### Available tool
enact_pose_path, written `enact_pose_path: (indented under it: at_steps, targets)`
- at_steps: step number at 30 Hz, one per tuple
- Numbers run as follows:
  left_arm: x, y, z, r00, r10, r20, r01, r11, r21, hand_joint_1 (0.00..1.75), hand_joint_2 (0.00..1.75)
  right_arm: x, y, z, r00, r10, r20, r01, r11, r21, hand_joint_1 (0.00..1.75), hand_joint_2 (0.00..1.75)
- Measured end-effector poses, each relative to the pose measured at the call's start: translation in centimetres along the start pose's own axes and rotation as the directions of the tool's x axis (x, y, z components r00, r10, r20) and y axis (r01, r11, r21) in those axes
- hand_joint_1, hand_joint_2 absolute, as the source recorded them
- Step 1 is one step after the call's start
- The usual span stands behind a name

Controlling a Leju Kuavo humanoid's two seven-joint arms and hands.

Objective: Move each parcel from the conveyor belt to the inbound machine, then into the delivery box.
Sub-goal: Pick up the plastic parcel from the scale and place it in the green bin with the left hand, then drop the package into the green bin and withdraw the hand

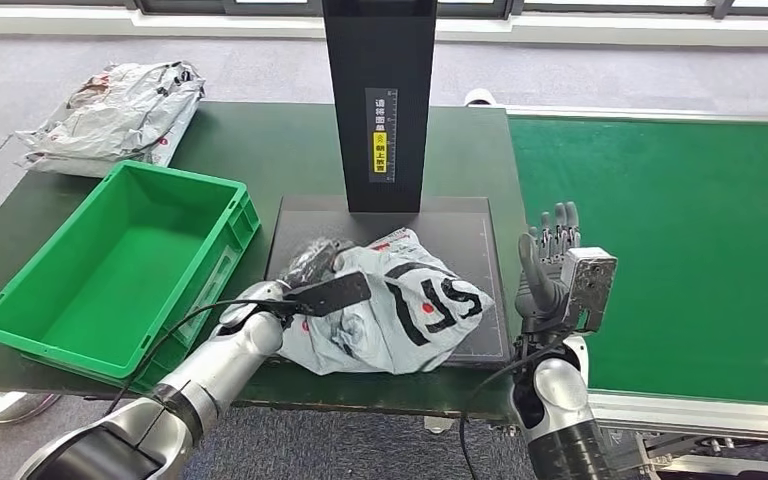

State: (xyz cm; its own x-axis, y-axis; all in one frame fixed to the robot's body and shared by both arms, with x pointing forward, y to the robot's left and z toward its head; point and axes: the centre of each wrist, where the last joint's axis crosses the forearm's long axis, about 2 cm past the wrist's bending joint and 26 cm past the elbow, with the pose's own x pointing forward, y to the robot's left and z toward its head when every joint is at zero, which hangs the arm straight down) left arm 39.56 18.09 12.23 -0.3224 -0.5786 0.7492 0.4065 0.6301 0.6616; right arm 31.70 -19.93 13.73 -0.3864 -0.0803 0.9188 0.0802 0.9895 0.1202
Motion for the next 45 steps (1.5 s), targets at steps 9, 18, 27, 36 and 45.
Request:
enact_pose_path:
  at_steps: [9,18,27,36,45]
  targets:
    - [3.0,5.5,-1.7,0.998,0.03,0.057,-0.047,0.948,0.316,1.75,1.75,0.2,-0.3,0.3,1.0,-0.009,0.0,0.009,0.999,-0.042,0.0,1.75]
    - [3.5,6.4,-1.7,0.996,0.032,0.086,-0.064,0.915,0.398,1.75,1.75,0.3,-0.3,0.3,1.0,-0.012,0.003,0.012,0.999,-0.048,0.0,1.75]
    - [3.2,17.1,0.6,0.988,-0.151,-0.037,0.118,0.568,0.815,1.75,1.75,-0.1,-1.0,1.4,1.0,-0.019,-0.011,0.018,0.996,-0.088,0.0,1.75]
    - [-6.2,25.4,10.5,0.942,-0.152,-0.3,0.331,0.268,0.905,1.75,1.75,-0.6,-2.2,2.7,0.999,-0.018,-0.029,0.015,0.995,-0.102,0.0,1.75]
    - [-11.5,24.0,14.3,0.825,-0.149,-0.545,0.521,0.572,0.633,1.64,1.75,-0.5,-3.7,3.7,1.0,-0.003,-0.019,0.001,0.99,-0.142,0.0,1.75]
